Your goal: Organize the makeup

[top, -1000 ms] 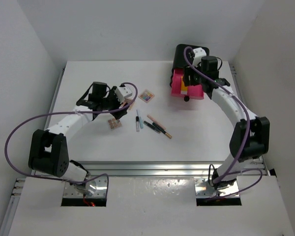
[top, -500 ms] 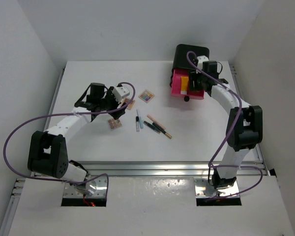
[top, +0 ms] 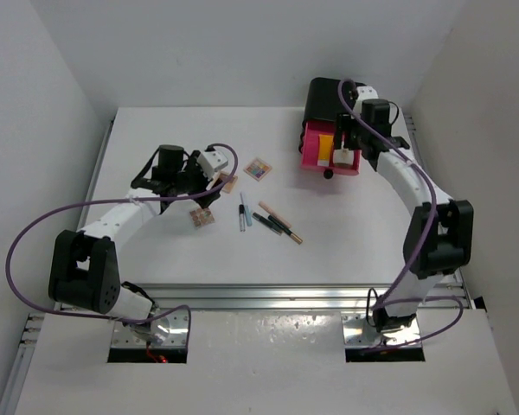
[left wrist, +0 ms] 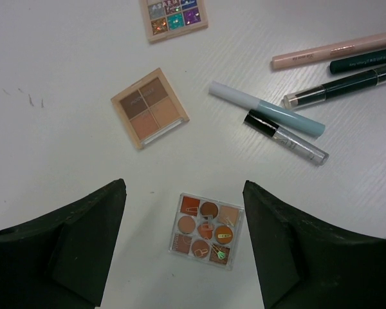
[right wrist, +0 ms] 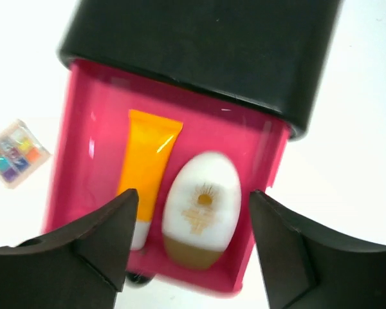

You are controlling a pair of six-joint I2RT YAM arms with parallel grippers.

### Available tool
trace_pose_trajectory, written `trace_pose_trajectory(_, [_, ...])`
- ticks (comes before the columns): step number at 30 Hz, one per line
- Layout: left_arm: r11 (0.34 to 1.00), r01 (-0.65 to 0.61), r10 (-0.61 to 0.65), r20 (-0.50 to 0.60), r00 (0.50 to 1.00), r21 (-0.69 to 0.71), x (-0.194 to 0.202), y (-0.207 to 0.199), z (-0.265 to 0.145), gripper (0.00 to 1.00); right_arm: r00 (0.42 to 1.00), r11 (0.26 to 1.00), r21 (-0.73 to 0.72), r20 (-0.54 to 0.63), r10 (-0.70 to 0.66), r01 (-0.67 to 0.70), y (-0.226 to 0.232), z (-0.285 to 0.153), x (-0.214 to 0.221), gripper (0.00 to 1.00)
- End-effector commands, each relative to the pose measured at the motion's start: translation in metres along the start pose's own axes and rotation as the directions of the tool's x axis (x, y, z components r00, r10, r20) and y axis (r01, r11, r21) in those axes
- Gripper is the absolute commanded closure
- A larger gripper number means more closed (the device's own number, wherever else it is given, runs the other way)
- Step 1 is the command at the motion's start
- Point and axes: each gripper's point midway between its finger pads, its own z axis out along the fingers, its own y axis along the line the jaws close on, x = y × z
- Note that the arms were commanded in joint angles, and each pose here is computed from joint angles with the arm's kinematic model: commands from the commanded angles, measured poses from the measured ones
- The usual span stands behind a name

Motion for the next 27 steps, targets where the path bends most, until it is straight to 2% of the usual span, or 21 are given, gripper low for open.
trace_pose_trajectory(1, [0.999, -0.009, 0.01, 0.038, 0.999, -0.044, -0.008, 0.01, -0.002, 0.21, 0.987, 0.994, 0.043, 0.131, 0.097, -0.104, 0.008, -0.036, -0.029, 0.31])
trace_pose_trajectory(2, [0.999, 0.002, -0.001, 0.033, 0.999, -0.053, -0.007, 0.011, -0.002, 0.21, 0.982, 0.994, 0.03, 0.158, 0.1, -0.106, 0.019, -0.05, -0.035, 0.38])
trace_pose_trajectory(3, [0.998, 0.007, -0.006, 0.02, 1.0, -0.055, -0.001, 0.01, -0.002, 0.21, 0.987, 0.991, 0.049, 0.109, 0.119, -0.125, 0.02, -0.048, -0.007, 0.41])
trace_pose_trajectory(7, [0.998, 0.007, -0.006, 0.016, 1.0, -0.063, 0.002, 0.01, -0.001, 0.21, 0.989, 0.98, 0.128, 0.026, 0.148, -0.15, 0.042, -0.066, 0.032, 0.53])
trace_pose_trajectory(9, [0.997, 0.018, -0.016, 0.022, 1.0, -0.075, 0.001, 0.014, -0.002, 0.21, 0.984, 0.97, 0.163, 0.026, 0.177, -0.178, 0.043, -0.071, 0.04, 0.5])
trace_pose_trajectory(11, [0.997, 0.021, -0.02, 0.015, 1.0, -0.071, 0.005, 0.012, -0.001, 0.21, 0.98, 0.959, 0.203, 0.022, 0.198, -0.198, 0.047, -0.071, 0.058, 0.42])
trace_pose_trajectory(14, [0.997, 0.026, -0.025, 0.024, 0.999, -0.076, 0.003, 0.013, -0.001, 0.21, 0.976, 0.95, 0.23, -0.007, 0.217, -0.21, 0.045, -0.064, 0.077, 0.38])
trace_pose_trajectory(19, [0.997, 0.026, -0.025, 0.024, 0.999, -0.076, 0.003, 0.013, -0.001, 0.21, 0.983, 0.961, 0.227, -0.047, 0.175, -0.161, 0.05, -0.043, 0.085, 0.38])
trace_pose_trajectory(27, [0.997, 0.03, -0.029, 0.016, 0.999, -0.071, 0.008, 0.01, -0.002, 0.21, 0.986, 0.966, 0.205, -0.008, 0.165, -0.16, 0.054, -0.014, 0.083, 0.41])
